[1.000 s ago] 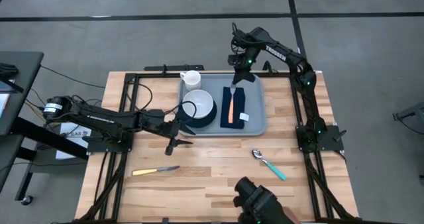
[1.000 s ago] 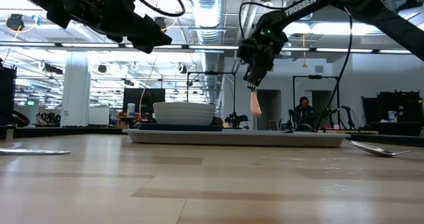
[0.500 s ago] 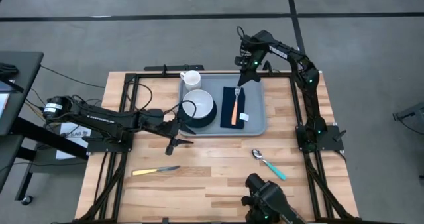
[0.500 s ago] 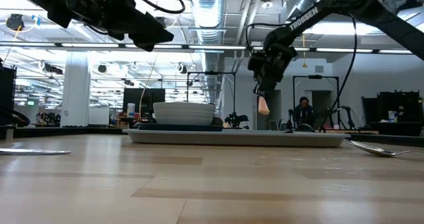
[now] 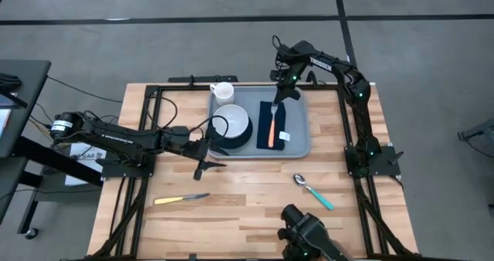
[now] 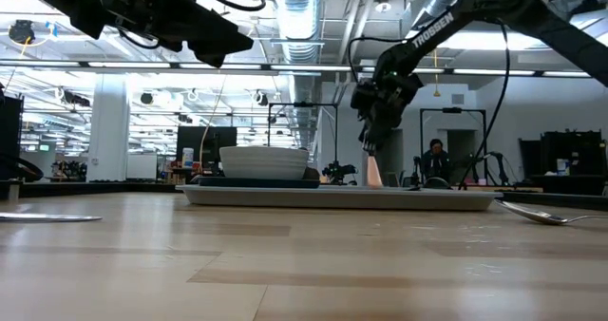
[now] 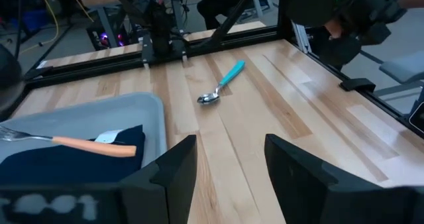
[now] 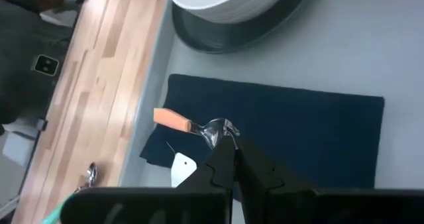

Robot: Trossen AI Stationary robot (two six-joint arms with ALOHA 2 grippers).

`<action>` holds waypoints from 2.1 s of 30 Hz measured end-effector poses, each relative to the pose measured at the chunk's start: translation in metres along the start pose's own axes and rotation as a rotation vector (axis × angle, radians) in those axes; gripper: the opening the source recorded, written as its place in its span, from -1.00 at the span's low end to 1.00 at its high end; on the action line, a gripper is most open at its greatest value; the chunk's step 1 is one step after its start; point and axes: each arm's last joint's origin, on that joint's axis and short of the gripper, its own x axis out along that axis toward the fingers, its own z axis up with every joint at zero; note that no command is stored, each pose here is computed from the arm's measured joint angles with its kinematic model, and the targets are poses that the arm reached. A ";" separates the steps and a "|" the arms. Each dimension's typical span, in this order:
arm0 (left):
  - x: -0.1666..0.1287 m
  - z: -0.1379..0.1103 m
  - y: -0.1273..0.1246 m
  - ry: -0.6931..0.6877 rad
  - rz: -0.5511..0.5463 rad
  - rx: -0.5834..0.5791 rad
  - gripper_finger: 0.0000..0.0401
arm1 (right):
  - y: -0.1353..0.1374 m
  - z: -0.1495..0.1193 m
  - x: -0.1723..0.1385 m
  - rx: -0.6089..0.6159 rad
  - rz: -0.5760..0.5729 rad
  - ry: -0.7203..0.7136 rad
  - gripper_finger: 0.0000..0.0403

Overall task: Set up tray
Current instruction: Put the fork on top of the black table napkin on the gray serving tray, then put the spoon on top of the black table napkin on the gray serving tray

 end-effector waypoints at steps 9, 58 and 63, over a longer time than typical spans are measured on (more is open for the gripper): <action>0.000 0.000 0.000 0.000 0.000 -0.014 -0.17 | -0.019 -0.010 0.024 0.050 0.039 0.040 -1.00; 0.000 -0.002 0.000 0.022 -0.004 -0.027 -0.17 | -0.029 0.006 0.032 0.102 -0.171 0.194 -0.74; 0.000 -0.002 0.000 0.023 -0.004 -0.027 -0.17 | -0.024 0.011 0.024 0.129 -0.173 0.209 -0.74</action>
